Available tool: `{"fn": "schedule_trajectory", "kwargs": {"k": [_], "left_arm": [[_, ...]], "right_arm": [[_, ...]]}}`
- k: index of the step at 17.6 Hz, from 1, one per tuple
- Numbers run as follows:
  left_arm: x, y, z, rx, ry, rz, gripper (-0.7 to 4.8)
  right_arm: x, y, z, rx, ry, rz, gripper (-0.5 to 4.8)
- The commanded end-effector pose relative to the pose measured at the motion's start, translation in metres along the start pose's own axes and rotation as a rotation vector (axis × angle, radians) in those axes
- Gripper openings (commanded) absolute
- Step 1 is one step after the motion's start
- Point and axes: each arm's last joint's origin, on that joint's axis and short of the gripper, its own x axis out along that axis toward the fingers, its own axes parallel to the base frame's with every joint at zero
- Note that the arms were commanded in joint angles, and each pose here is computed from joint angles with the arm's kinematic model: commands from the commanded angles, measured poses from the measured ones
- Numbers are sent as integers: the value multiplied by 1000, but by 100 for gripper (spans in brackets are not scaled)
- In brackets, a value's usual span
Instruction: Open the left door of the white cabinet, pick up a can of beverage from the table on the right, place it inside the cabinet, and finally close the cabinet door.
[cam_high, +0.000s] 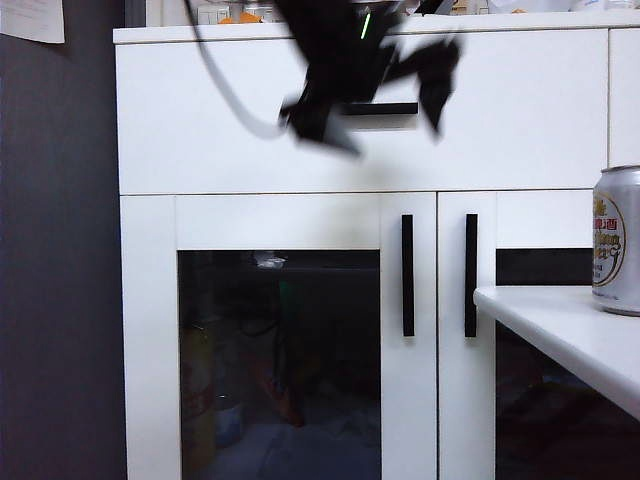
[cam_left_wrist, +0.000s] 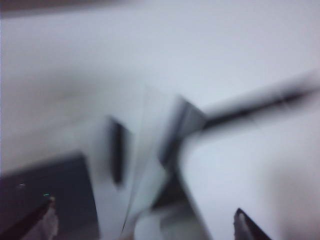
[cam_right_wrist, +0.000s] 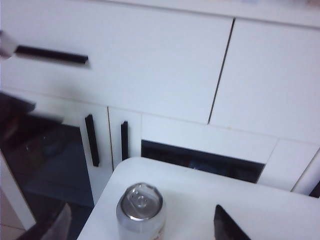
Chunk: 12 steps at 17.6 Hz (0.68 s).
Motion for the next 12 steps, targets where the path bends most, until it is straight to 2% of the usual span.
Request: {"fn": "schedule_trajectory", "kwargs": {"k": [1,4,7,12], "left_arm": [[38,10,-10,-75,-126,-46,479],[82,-1,-54,-94,-138,-62,479],[100,-13,-83,-69,-121,-63,479],[102,-11,-78,-82,-261,68,479]], "right_arm": [[7,-1,-6,-8,-29,-6,368],[28,-2,-28,35,-34,58,368],[33,-2,-39,53,14,56,368],[33,-3,-38,36,1,34,368]]}}
